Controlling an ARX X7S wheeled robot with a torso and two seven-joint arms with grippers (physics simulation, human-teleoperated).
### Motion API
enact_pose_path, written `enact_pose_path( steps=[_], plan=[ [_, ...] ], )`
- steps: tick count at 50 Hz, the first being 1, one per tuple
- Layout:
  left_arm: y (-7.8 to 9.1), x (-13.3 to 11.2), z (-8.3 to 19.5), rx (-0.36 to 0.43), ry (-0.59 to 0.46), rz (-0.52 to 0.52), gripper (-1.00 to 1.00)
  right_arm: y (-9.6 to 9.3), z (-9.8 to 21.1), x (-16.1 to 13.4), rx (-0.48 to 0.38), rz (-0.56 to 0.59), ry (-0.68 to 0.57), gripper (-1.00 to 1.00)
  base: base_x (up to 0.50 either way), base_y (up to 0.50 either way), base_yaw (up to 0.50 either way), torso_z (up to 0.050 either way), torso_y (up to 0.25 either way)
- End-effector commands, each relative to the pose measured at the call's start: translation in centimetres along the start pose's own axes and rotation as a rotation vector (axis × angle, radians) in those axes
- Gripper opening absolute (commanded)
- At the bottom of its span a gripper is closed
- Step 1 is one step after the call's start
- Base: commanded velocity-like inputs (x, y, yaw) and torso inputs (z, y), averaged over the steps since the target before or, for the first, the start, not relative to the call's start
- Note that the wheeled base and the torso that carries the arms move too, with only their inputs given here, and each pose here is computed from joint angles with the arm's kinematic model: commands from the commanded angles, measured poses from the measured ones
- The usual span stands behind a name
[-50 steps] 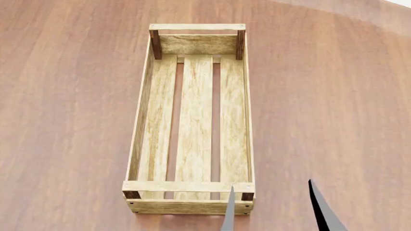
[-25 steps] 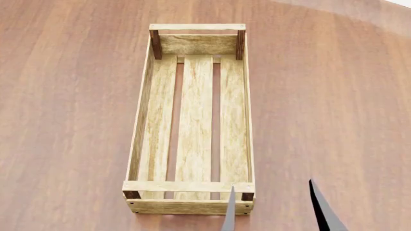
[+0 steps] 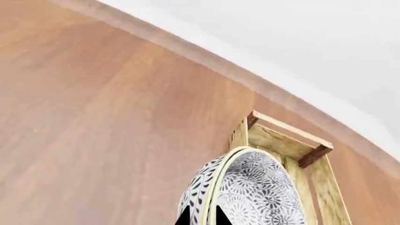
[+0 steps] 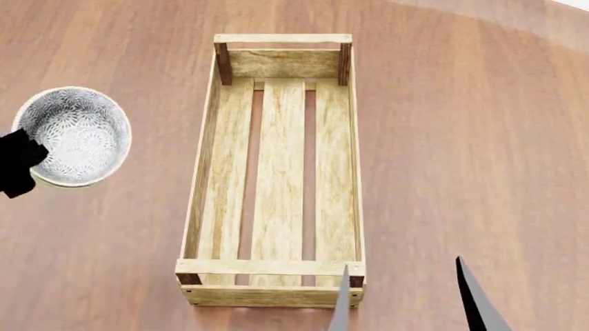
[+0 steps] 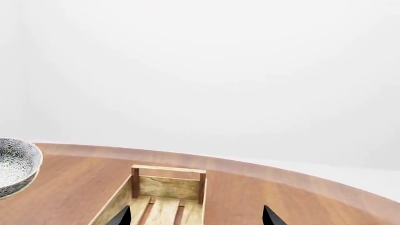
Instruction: Stack the right bowl on the left bowl and place them in the tray.
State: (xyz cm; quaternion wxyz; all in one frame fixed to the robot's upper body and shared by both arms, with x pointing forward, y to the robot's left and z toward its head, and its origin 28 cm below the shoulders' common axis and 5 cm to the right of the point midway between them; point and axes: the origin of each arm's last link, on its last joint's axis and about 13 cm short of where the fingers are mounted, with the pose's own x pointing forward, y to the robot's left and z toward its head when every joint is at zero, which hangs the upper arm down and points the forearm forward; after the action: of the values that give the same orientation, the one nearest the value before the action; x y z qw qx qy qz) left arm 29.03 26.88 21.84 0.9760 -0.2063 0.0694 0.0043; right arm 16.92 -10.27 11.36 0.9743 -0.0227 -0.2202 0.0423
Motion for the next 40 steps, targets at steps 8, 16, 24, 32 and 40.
enact_pose_path(
  steps=[8,16,24,32,40],
  plan=[
    [-9.9,-1.1,4.3,0.138,-0.120,-0.290,-1.00,-0.6,-0.1,0.0,-0.004,-0.020,-0.015,1.00,0.00,0.00,0.00,0.002,0.000],
    [-11.9,-1.6,4.9,0.174,-0.142,-0.358,-1.00,-0.6,-0.4,-0.2,0.002,-0.021,-0.007,1.00,0.00,0.00,0.00,0.000,0.001],
    [-13.3,-1.3,5.0,0.213,-0.157,-0.409,-1.00,-0.5,-0.8,-0.4,0.004,-0.014,0.005,1.00,0.00,0.00,0.00,0.000,0.001],
    [-14.2,0.4,4.4,0.201,-0.137,-0.430,-1.00,-0.3,-1.1,-0.6,0.013,-0.006,0.018,1.00,0.00,0.00,0.00,0.000,0.001],
    [-15.6,2.3,2.6,0.192,-0.080,-0.457,-1.00,-0.6,-1.1,-0.9,0.019,-0.010,0.023,1.00,0.00,0.00,0.00,0.000,0.000]
  ],
)
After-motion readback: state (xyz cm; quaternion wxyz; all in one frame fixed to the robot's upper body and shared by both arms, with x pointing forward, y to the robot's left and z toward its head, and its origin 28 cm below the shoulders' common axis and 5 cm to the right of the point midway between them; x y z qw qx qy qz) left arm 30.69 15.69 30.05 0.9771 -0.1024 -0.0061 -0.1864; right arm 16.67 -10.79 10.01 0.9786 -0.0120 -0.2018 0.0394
